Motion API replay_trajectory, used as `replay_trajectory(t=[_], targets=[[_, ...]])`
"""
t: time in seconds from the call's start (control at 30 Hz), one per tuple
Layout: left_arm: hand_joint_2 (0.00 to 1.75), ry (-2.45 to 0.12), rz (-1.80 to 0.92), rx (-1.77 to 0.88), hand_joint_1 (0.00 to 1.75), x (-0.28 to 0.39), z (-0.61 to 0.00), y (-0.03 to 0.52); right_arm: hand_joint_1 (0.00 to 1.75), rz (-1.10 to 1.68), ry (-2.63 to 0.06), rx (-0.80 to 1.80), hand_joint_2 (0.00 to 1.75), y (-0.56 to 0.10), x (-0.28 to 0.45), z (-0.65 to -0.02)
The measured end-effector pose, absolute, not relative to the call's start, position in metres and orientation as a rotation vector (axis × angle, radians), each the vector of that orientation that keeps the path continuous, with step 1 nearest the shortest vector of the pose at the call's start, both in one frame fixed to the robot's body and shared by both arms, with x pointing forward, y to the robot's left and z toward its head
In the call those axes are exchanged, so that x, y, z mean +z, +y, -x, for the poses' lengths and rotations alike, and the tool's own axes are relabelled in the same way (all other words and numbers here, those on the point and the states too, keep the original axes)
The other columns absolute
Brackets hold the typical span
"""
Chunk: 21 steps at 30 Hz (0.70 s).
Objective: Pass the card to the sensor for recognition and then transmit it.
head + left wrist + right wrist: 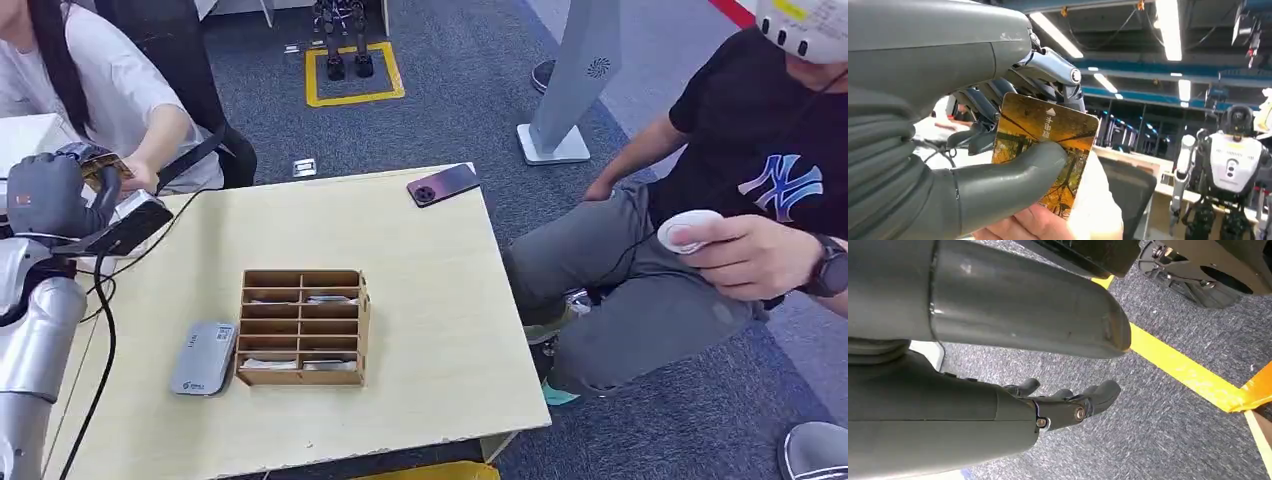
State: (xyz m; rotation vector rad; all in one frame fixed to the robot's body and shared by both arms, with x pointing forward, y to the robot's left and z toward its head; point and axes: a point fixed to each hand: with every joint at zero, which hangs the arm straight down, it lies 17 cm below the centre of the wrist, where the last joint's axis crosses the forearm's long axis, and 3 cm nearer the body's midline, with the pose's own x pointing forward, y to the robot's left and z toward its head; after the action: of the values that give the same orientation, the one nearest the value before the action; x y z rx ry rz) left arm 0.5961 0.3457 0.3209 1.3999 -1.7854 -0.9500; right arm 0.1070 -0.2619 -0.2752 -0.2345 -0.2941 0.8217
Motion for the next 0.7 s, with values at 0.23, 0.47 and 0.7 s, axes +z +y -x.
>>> replay_trajectory(t=[0.23,0.47,0.7], targets=[[1.75,-1.773,-1.388,-0.953,1.75,0.315,-0.598,0.345,0.00,0.234,-0.294,0.822,0.00,-0.262,-0.275,-0.107],[1.75,-1.707,-1.459,-0.964,1.75,0.307,-0.607,0.353,0.00,0.233,-0.292,0.828,0.00,-0.262,-0.275,-0.107],[1.75,-1.674,-1.432,-0.974,0.00,0.289,-0.610,0.359,0.00,0.233,-0.294,0.830,0.00,-0.261,-0.275,-0.107]])
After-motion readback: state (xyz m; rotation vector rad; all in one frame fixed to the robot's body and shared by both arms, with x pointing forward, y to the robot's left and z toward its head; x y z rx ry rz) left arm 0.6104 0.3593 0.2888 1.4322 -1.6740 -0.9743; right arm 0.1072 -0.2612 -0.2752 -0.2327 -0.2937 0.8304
